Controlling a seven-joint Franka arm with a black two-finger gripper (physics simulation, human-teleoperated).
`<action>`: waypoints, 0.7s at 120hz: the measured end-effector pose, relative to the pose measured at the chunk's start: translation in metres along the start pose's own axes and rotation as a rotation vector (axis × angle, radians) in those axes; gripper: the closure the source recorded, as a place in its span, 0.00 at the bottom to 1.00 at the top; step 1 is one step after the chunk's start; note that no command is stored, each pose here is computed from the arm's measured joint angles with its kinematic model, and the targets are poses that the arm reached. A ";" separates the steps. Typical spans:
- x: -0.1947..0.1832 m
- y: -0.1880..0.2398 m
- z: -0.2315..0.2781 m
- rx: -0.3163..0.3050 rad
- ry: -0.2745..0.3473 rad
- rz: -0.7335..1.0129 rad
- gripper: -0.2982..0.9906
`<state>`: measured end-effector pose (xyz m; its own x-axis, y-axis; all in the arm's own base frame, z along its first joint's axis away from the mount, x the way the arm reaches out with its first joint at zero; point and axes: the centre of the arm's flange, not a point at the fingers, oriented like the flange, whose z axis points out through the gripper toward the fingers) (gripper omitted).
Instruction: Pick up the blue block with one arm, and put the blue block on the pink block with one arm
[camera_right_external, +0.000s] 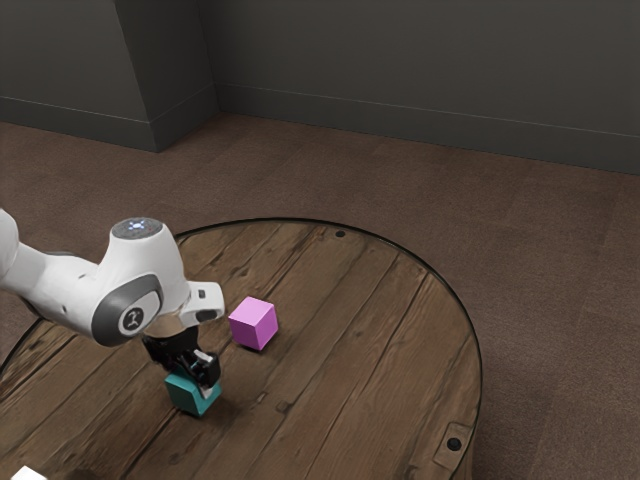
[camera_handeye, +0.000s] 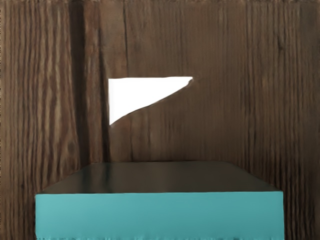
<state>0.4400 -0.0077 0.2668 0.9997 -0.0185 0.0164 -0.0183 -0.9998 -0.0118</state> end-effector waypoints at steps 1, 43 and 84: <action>0.000 0.000 0.000 0.000 0.001 0.000 0.47; 0.118 -0.017 -0.102 0.030 0.130 -0.073 0.56; 0.168 -0.005 -0.081 0.039 0.049 -0.085 0.56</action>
<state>0.6069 -0.0068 0.3501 0.9956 0.0644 0.0682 0.0677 -0.9966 -0.0473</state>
